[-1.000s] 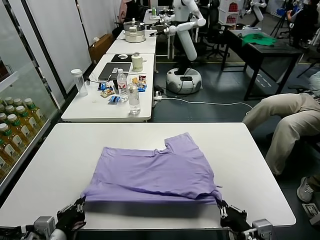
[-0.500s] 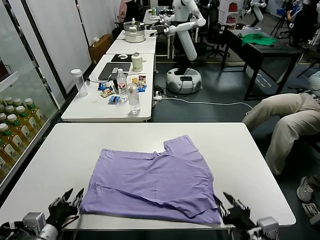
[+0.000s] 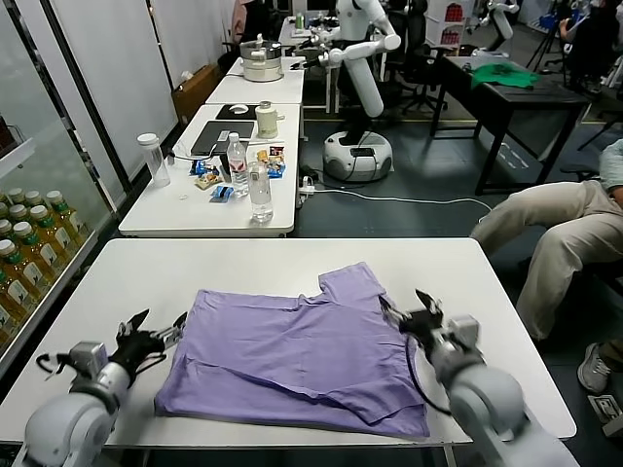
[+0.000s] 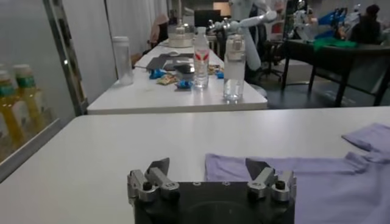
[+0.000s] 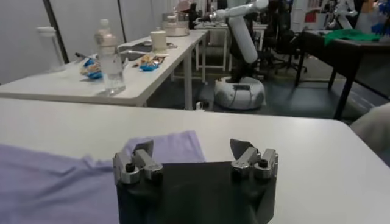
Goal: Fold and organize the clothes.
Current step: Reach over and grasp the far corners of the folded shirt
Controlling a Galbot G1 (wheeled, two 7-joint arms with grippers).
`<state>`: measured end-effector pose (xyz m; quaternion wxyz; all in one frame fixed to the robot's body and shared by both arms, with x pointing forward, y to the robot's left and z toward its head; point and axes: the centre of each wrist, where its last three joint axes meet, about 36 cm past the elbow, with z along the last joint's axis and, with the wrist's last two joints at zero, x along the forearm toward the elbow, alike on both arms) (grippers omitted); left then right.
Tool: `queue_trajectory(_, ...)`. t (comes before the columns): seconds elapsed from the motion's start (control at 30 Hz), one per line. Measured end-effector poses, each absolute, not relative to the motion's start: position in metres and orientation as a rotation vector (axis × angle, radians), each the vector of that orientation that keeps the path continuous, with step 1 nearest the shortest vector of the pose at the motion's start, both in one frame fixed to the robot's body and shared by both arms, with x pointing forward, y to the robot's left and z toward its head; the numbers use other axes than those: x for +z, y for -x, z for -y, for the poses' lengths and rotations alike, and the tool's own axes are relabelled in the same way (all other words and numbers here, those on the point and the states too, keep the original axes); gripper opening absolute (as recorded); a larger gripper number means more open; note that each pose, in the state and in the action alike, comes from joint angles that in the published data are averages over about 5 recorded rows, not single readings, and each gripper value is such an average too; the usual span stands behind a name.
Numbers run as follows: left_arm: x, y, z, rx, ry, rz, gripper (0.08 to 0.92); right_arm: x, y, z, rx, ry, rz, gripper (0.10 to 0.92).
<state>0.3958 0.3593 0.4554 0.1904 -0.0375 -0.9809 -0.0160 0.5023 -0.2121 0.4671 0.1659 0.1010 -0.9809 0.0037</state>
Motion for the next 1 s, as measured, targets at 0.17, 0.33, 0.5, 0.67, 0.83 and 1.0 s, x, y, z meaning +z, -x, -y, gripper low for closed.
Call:
queue_trajectory(0.17, 0.442, -0.431, -0.365, -0.044, 0.134, 2.753, 0.823, 0.457, -0.554, 0.197, 0.01, -0.242, 2.778, 0.823)
queue_trajectory(0.33, 0.428, -0.46, -0.368, -0.05, 0.168, 2.744, 0.823, 0.442, -0.586, 0.187, 0.017, -0.203, 2.742, 0.823)
queue_trajectory(0.5, 0.418, -0.481, -0.373, -0.06, 0.192, 2.725, 0.823, 0.43, -0.602, 0.18, 0.03, -0.185, 2.707, 0.823)
queue_trajectory(0.67, 0.41, -0.492, -0.376, -0.066, 0.225, 2.702, 0.823, 0.419, -0.609, 0.174, 0.032, -0.181, 2.679, 0.823)
queue_trajectory(0.83, 0.404, -0.5, -0.379, -0.068, 0.238, 2.687, 0.823, 0.413, -0.611, 0.171, 0.037, -0.177, 2.658, 0.823)
queue_trajectory(1.0, 0.402, -0.507, -0.382, -0.067, 0.244, 2.68, 0.823, 0.409, -0.613, 0.169, 0.026, -0.182, 2.65, 0.795)
